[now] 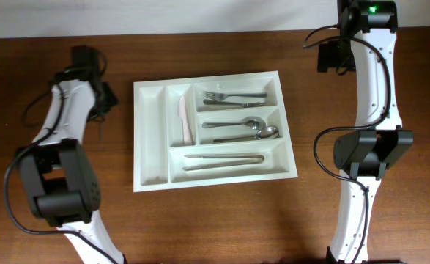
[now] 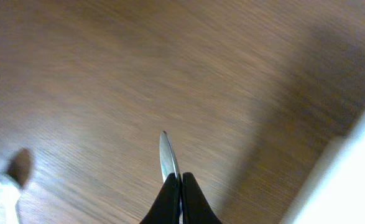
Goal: Pack container
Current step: 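Carry the spoon into the tray's narrow left compartment and release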
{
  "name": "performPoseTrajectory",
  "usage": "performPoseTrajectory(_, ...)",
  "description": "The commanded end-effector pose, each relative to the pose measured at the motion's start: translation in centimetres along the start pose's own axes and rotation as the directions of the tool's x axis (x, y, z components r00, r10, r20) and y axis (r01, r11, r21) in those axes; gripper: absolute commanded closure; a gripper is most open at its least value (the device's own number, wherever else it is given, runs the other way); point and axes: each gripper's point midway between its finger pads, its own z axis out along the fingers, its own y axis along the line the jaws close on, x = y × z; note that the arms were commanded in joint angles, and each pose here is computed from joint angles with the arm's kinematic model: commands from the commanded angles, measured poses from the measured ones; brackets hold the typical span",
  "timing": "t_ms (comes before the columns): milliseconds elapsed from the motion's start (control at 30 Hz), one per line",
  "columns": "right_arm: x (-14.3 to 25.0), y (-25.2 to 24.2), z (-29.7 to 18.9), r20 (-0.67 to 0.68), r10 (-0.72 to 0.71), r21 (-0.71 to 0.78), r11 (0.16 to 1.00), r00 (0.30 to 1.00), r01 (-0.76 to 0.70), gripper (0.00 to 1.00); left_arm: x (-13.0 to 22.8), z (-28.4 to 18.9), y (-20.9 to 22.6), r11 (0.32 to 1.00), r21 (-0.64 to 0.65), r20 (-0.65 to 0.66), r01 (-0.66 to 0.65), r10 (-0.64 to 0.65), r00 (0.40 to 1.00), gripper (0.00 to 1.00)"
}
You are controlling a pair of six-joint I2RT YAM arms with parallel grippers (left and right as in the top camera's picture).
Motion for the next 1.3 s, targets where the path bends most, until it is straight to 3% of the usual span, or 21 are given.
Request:
performPoseTrajectory(0, -0.5, -0.7, -1.7, 0.046, 0.023, 0.017, 1.0, 0.999, -0.023, 0.01, 0.3, -1.6, -4.1, 0.994, 0.063, 0.016, -0.085, 0.084, 0.996, 0.98)
performPoseTrajectory(300, -0.5, -0.7, -1.7, 0.046, 0.023, 0.017, 1.0, 0.999, -0.023, 0.01, 2.9, -3.3, -9.4, 0.986, 0.117, 0.011, -0.121, 0.12, 0.993, 0.98)
performPoseTrajectory(667, -0.5, -0.7, -1.7, 0.046, 0.023, 0.017, 1.0, 0.999, -0.023, 0.01, 6.0, 0.2, -8.4, 1.0, 0.016, -0.112, 0.01, -0.008, 0.994, 0.98)
performPoseTrajectory(833, -0.5, -0.7, -1.7, 0.045, 0.023, 0.017, 1.0, 0.999, -0.023, 0.01, 7.2, 1.4, -9.0, 1.0, 0.004, -0.141, -0.01, 0.01, 0.99, 0.98)
performPoseTrajectory(933, -0.5, -0.7, -1.7, 0.045, 0.023, 0.017, 1.0, 0.999, -0.023, 0.01, 7.1, 1.3, -9.3, 1.0, 0.013, -0.131, -0.012, 0.014, 0.991, 0.79)
performPoseTrajectory(967, -0.5, -0.7, -1.7, 0.046, 0.023, 0.017, 1.0, 0.999, -0.023, 0.01, 7.0, 1.3, -9.4, 1.0, 0.015, -0.128, -0.012, 0.013, 0.992, 0.7)
performPoseTrajectory(1000, -0.5, -0.7, -1.7, 0.045, 0.023, 0.017, 1.0, 0.999, -0.023, 0.01, 7.0, 1.3, -9.4, 1.0, 0.015, -0.128, -0.012, 0.013, 0.992, 0.54)
performPoseTrajectory(1067, -0.5, -0.7, -1.7, 0.046, 0.023, 0.017, 1.0, 0.999, -0.023, 0.01, 7.0, 1.3, -9.4, 1.0, 0.015, -0.128, -0.014, 0.016, 0.992, 0.4)
performPoseTrajectory(1267, -0.5, -0.7, -1.7, 0.046, 0.023, 0.017, 1.0, 0.999, -0.023, 0.01, 6.3, 1.0, -9.1, 0.999, 0.019, -0.117, -0.039, 0.041, 0.992, 0.37)
